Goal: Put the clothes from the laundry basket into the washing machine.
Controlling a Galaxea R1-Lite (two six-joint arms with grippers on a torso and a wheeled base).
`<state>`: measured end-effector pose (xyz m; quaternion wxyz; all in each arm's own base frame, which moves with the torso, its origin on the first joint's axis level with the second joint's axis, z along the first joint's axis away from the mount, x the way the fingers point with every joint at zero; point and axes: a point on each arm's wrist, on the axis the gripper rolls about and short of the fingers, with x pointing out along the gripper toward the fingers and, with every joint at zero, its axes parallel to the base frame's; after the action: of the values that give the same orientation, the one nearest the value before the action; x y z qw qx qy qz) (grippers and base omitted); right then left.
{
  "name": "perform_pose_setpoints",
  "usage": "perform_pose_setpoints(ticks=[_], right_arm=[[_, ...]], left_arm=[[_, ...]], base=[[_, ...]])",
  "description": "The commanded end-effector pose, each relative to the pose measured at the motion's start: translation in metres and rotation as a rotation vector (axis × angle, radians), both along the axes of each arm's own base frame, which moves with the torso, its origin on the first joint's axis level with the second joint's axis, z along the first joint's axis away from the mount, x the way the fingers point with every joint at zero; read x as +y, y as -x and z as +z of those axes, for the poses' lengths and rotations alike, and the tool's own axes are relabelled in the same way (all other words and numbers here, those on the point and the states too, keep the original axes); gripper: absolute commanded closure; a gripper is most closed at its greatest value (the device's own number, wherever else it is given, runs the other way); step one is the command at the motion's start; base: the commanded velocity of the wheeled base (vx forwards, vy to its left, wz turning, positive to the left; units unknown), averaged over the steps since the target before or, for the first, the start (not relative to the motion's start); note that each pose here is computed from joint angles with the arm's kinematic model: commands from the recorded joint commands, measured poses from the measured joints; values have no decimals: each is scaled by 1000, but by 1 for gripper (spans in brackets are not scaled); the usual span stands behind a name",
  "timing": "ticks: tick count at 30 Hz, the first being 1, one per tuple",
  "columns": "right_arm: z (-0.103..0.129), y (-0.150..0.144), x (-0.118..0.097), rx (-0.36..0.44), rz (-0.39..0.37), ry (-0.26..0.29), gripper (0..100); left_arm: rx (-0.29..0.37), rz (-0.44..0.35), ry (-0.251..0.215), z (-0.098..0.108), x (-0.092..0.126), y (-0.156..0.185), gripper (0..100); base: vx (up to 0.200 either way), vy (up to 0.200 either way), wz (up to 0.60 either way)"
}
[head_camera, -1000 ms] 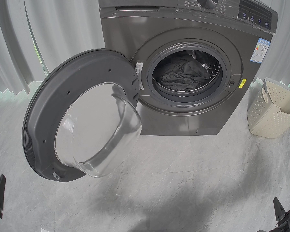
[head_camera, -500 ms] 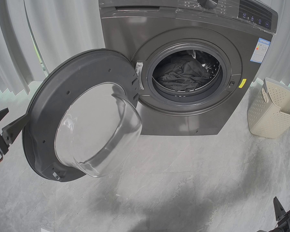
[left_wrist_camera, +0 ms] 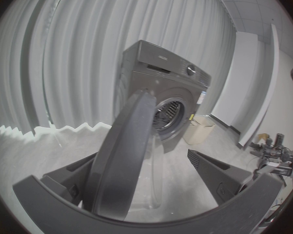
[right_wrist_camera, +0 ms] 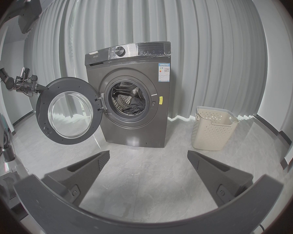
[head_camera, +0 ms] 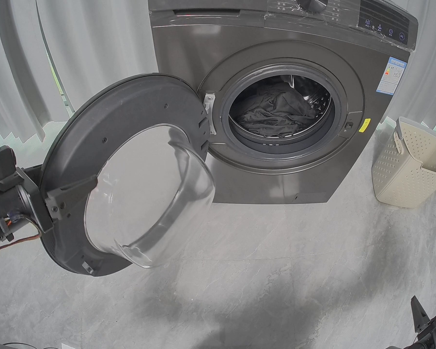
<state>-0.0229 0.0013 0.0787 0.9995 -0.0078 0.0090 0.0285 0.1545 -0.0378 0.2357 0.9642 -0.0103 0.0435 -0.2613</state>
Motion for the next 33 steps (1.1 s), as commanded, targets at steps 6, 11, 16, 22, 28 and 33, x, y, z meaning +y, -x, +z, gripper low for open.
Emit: perform_pose_setpoints(ticks=[6, 11, 16, 22, 28, 33], right_arm=[[-3, 1, 0, -6, 0, -1, 0], [-3, 1, 0, -6, 0, -1, 0], [-3, 1, 0, -6, 0, -1, 0], [-3, 0, 0, -6, -2, 1, 0], [-3, 0, 0, -6, -2, -1, 0], [-3, 1, 0, -6, 0, 1, 0]], left_arm=[[11, -314, 132, 11, -39, 35, 0], [20, -307, 130, 7, -37, 37, 0], [-18, -281, 149, 11, -30, 48, 0], [12, -162, 125, 0, -20, 39, 0], [116, -137, 45, -23, -33, 8, 0], [146, -151, 25, -35, -53, -17, 0]], base=[[0, 0, 0], [0, 0, 0], [0, 0, 0], [0, 0, 0], [0, 0, 0], [0, 0, 0]])
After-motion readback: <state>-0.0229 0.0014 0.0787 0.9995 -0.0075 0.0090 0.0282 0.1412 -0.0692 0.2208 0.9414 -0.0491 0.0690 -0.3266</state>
